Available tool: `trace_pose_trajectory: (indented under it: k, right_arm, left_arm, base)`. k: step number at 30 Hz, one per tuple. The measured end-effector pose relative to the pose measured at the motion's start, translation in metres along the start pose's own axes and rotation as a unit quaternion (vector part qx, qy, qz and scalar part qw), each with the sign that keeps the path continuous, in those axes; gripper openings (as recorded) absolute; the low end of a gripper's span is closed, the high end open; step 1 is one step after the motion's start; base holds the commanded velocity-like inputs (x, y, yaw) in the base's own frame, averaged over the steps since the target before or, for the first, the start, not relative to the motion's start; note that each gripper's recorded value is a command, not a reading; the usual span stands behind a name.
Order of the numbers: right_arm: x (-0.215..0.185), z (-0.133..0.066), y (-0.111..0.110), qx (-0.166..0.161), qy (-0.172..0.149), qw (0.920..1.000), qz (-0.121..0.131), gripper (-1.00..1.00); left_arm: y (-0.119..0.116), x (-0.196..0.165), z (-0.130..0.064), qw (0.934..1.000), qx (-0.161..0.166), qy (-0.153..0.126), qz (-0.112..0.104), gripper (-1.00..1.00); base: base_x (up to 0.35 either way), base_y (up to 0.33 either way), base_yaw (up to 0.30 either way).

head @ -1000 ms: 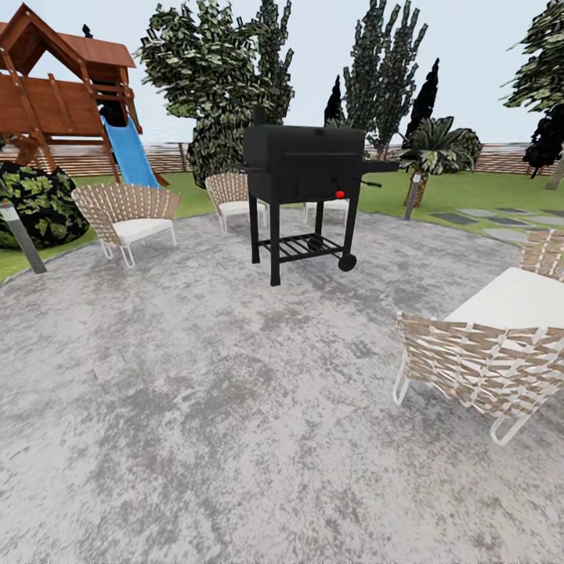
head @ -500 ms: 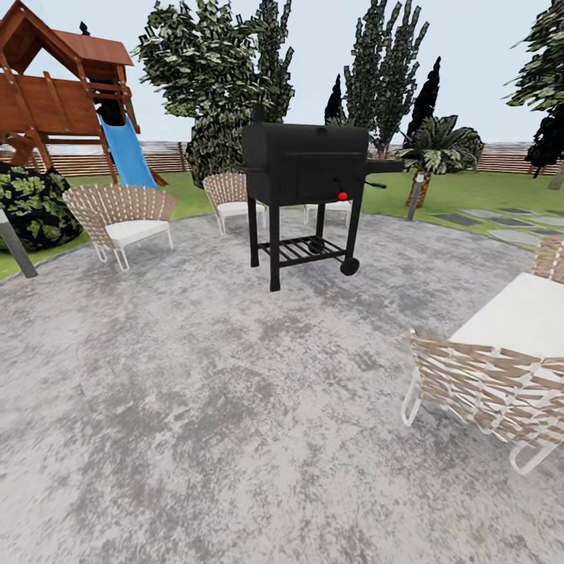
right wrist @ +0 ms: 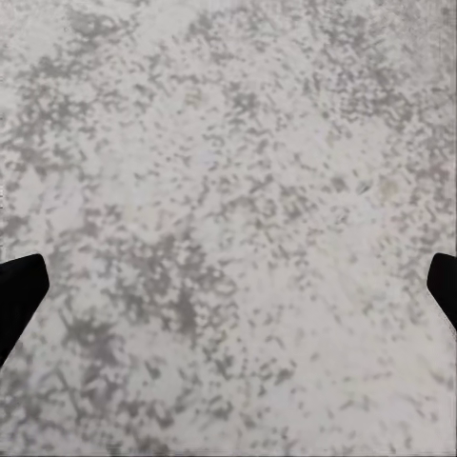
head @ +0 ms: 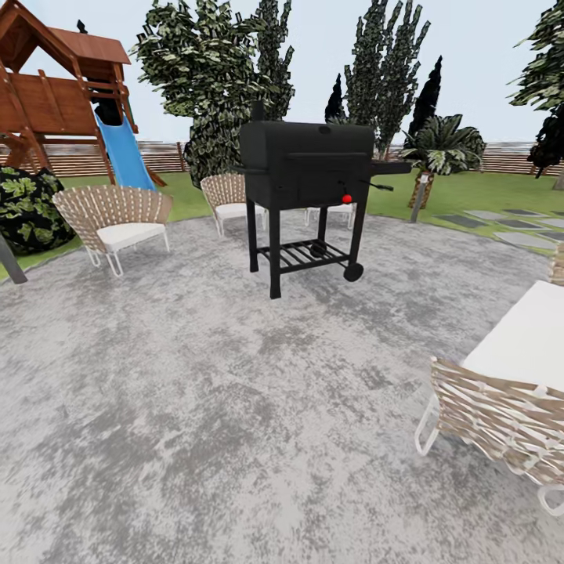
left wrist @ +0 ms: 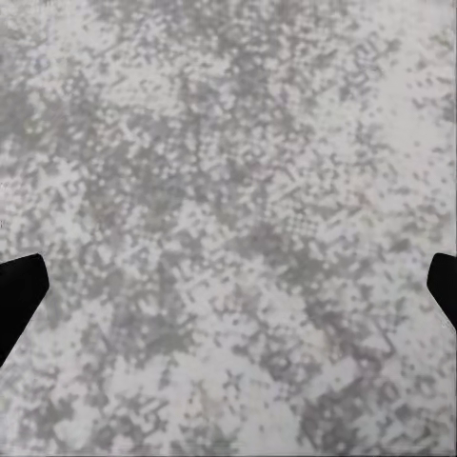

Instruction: In the garden, pick up the pesticide atomizer on the floor and spray pesticide onto both trees until each tree trunk is fully covered.

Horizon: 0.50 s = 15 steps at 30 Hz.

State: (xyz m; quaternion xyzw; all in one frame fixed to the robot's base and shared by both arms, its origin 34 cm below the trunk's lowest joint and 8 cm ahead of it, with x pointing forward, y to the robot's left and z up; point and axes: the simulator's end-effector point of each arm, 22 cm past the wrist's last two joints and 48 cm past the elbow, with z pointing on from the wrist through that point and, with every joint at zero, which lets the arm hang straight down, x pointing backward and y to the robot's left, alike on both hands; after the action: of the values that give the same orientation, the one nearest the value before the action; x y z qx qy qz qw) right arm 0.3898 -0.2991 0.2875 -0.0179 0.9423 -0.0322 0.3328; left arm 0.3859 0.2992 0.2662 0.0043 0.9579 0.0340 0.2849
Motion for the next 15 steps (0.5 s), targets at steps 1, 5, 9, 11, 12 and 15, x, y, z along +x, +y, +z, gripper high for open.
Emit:
trace_pose_trajectory:
  k: [1,5,9,11,12,15]
  right_arm:
    - [0.0000,0.0000,0.0000,0.000,0.000,1.0000,0.000,1.00]
    - [0.0000,0.0000,-0.0002,0.000,0.000,1.0000,0.000,1.00]
    - [0.0000,0.0000,-0.0003,0.001,0.000,1.0000,0.000,1.00]
    - [0.0000,0.0000,-0.0001,0.000,0.000,1.0000,0.000,1.00]
    - [0.0000,0.0000,0.0000,0.000,0.000,1.0000,0.000,1.00]
    - [-0.0004,0.0001,-0.0005,0.001,0.000,1.0000,0.000,1.00]
  left_arm:
    - [0.0000,0.0000,0.0000,1.0000,0.000,0.000,0.000,1.00]
    - [0.0001,0.0000,0.0000,1.0000,0.000,0.000,0.000,1.00]
    - [0.0000,0.0000,0.0000,1.0000,0.000,0.000,0.000,1.00]
    - [-0.0001,0.0000,0.0000,1.0000,0.000,0.000,0.000,1.00]
    - [-0.0002,0.0000,0.0000,1.0000,0.000,0.000,0.001,1.00]
    - [-0.0002,0.0000,0.0000,1.0000,0.000,0.000,0.001,1.00]
  base:
    - [0.335,0.143,0.000]
    - [0.319,0.175,0.000]
    - [0.307,0.195,0.000]
    - [0.305,0.188,0.000]
    - [0.304,0.186,0.000]
    - [0.304,0.184,0.000]
